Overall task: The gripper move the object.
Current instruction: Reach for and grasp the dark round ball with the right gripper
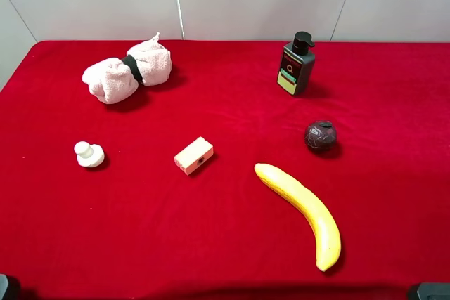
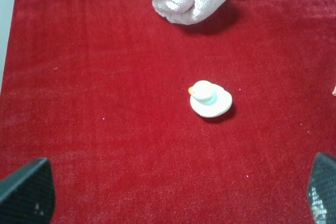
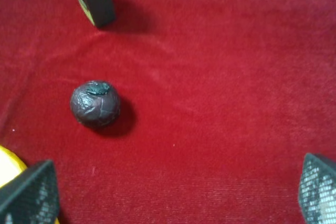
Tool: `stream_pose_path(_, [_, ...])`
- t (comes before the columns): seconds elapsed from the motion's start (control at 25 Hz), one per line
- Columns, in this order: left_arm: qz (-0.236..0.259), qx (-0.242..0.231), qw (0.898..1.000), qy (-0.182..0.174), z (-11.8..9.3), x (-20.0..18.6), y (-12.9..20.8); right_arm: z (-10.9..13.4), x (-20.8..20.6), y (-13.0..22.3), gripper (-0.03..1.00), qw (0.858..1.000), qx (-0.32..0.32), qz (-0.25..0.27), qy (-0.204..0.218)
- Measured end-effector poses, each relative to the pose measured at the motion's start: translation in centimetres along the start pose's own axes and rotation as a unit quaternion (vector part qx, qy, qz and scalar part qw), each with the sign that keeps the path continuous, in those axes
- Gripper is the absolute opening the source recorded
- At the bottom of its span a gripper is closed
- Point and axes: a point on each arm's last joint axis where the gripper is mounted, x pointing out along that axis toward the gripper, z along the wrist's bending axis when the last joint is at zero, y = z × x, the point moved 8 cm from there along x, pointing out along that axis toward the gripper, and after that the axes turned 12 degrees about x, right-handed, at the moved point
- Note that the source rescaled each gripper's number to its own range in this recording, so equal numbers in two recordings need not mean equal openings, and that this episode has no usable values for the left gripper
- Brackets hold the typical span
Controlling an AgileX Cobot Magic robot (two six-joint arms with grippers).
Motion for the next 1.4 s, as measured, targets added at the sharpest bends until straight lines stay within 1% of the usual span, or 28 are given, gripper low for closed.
stream_pose_path(0.32, [0.000, 0.000, 1.000, 0.000, 0.0, 0.0, 0.0, 0.2, 3.7, -1.8, 1.00, 0.999, -0.002, 0.052, 0.008])
stream_pose_path(0.52, [0.000, 0.000, 1.000, 0.000, 0.0, 0.0, 0.0, 1.4, 6.1, -2.9, 1.00, 0.996, -0.020, 0.084, -0.003])
stream_pose_path(0.88, [0.000, 0.000, 1.000, 0.000, 0.0, 0.0, 0.0, 3.9, 11.0, -4.8, 1.00, 0.991, -0.049, 0.120, -0.018])
stream_pose_path(1.0, [0.000, 0.000, 1.000, 0.000, 0.0, 0.0, 0.0, 4.6, 12.4, -5.0, 1.00, 0.990, -0.056, 0.130, -0.022])
stream_pose_path(1.4, [0.000, 0.000, 1.000, 0.000, 0.0, 0.0, 0.0, 4.9, 16.3, -4.4, 1.00, 0.984, -0.047, 0.174, -0.016])
